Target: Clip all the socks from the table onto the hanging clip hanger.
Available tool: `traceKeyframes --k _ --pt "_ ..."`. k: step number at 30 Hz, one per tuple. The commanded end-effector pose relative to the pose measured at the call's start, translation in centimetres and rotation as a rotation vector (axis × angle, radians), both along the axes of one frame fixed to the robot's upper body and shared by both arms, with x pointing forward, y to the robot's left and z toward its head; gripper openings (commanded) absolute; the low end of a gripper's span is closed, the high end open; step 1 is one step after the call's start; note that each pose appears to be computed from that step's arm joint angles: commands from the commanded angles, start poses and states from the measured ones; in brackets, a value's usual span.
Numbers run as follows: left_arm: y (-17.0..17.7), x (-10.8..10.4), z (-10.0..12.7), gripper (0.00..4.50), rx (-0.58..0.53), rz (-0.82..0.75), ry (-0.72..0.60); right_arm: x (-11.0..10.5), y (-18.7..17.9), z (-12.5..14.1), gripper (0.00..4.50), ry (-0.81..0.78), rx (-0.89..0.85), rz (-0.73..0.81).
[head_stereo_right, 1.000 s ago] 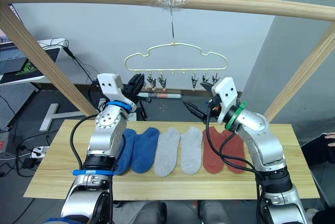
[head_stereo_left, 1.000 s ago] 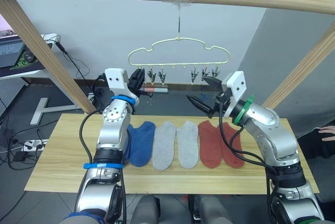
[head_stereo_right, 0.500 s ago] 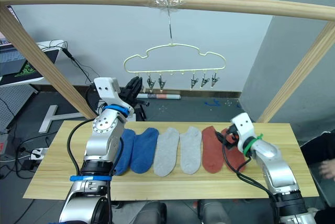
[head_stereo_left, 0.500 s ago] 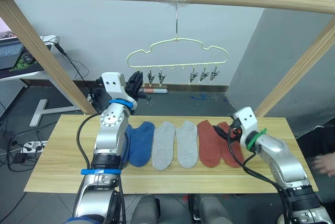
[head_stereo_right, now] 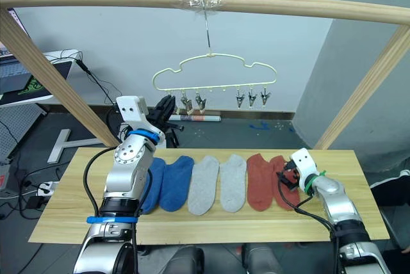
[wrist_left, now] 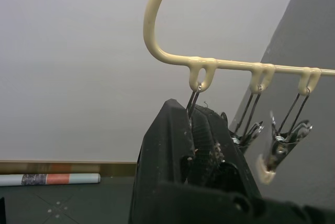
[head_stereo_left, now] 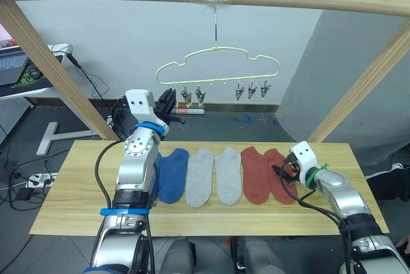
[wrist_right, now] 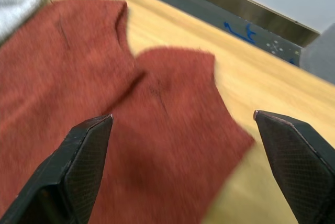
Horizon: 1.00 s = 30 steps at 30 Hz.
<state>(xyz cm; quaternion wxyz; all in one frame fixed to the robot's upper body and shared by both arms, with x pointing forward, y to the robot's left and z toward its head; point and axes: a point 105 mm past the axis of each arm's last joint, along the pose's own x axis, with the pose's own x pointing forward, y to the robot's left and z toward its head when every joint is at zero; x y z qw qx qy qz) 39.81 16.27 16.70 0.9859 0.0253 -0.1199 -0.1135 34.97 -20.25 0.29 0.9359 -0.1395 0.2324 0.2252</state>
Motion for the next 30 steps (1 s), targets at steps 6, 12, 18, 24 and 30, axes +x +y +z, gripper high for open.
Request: traceKeyframes --k 6,12,18,24,30 --pt "0.1 -0.2 1.7 0.00 -0.005 0.008 -0.052 -0.3 -0.3 -2.8 4.12 0.098 -0.043 0.007" --pt "0.4 -0.4 1.6 0.00 -0.005 0.016 -0.052 -0.6 -1.3 -3.4 2.08 0.125 -0.060 0.000" --pt "0.5 -0.2 1.7 0.00 -0.010 0.024 -0.054 -0.8 -1.4 -3.1 0.03 0.123 -0.044 0.014" --pt "0.4 -0.1 1.8 0.00 -0.011 0.023 -0.055 -0.8 -0.8 -2.1 0.03 0.087 0.007 0.053" --pt "0.4 0.0 1.9 0.00 -0.013 0.026 -0.057 -2.0 0.9 -0.9 0.03 0.103 0.122 0.143"
